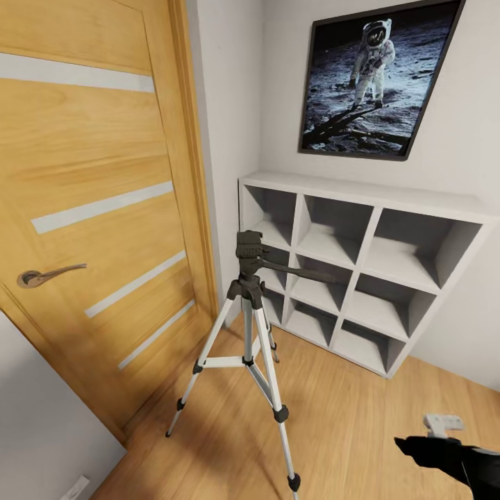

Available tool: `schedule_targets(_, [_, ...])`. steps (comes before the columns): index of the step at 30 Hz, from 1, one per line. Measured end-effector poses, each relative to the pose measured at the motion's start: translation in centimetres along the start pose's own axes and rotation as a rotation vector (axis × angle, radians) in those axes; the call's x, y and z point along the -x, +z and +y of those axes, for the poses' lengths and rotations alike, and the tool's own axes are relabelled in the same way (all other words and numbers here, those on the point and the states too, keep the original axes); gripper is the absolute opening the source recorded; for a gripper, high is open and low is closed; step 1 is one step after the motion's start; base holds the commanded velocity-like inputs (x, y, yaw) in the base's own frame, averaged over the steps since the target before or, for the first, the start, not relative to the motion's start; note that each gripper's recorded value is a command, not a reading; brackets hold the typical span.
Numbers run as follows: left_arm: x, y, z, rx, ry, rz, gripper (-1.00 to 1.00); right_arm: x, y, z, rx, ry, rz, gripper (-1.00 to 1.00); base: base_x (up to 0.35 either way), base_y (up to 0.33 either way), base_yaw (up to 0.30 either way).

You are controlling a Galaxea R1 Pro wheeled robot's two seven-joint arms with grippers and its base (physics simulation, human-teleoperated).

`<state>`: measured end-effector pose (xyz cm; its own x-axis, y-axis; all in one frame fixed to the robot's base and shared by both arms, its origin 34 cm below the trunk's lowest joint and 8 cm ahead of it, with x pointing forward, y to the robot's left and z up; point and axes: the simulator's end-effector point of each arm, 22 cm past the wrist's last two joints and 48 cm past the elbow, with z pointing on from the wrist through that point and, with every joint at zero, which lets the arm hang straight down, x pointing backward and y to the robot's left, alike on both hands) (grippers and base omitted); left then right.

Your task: Attach the digital camera to the camera tripod in the bedroom.

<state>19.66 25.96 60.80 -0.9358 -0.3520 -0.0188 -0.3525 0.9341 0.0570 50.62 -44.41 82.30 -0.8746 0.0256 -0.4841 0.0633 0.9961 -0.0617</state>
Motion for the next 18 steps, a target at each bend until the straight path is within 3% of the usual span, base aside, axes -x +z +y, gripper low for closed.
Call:
schedule_targets(3, [0.0,0.0,0.0,0.0,0.0,-0.001,-1.0,6.0,-1.5,2.0,0.029,0.004,-0.06,1.0,0.0,0.0,0.0])
schedule_targets(7, [0.0,0.0,0.0,0.0,-0.001,-0.001,-1.0,16.0,-4.3,5.0,0.097,0.077,-0.138,1.0,0.0,0.0,0.0])
schedule_targets(10, [0.0,0.0,0.0,0.0,0.0,-0.001,-1.0,20.5,-5.9,6.4,0.136,0.105,-0.162,1.0,0.0,0.0,0.0])
schedule_targets(13, [0.0,0.0,0.1,0.001,0.0,-0.001,-1.0,24.9,-7.9,8.9,0.185,0.065,-0.222,1.0,0.0,0.0,0.0])
schedule_targets(14, [0.0,0.0,0.1,0.001,-0.001,-0.001,-1.0,26.3,-8.7,10.5,0.215,0.03,-0.248,1.0,0.0,0.0,0.0])
schedule_targets(18, [0.0,0.0,0.1,0.002,-0.001,-0.001,-1.0,27.8,-9.9,13.7,0.26,-0.051,-0.274,1.0,0.0,0.0,0.0])
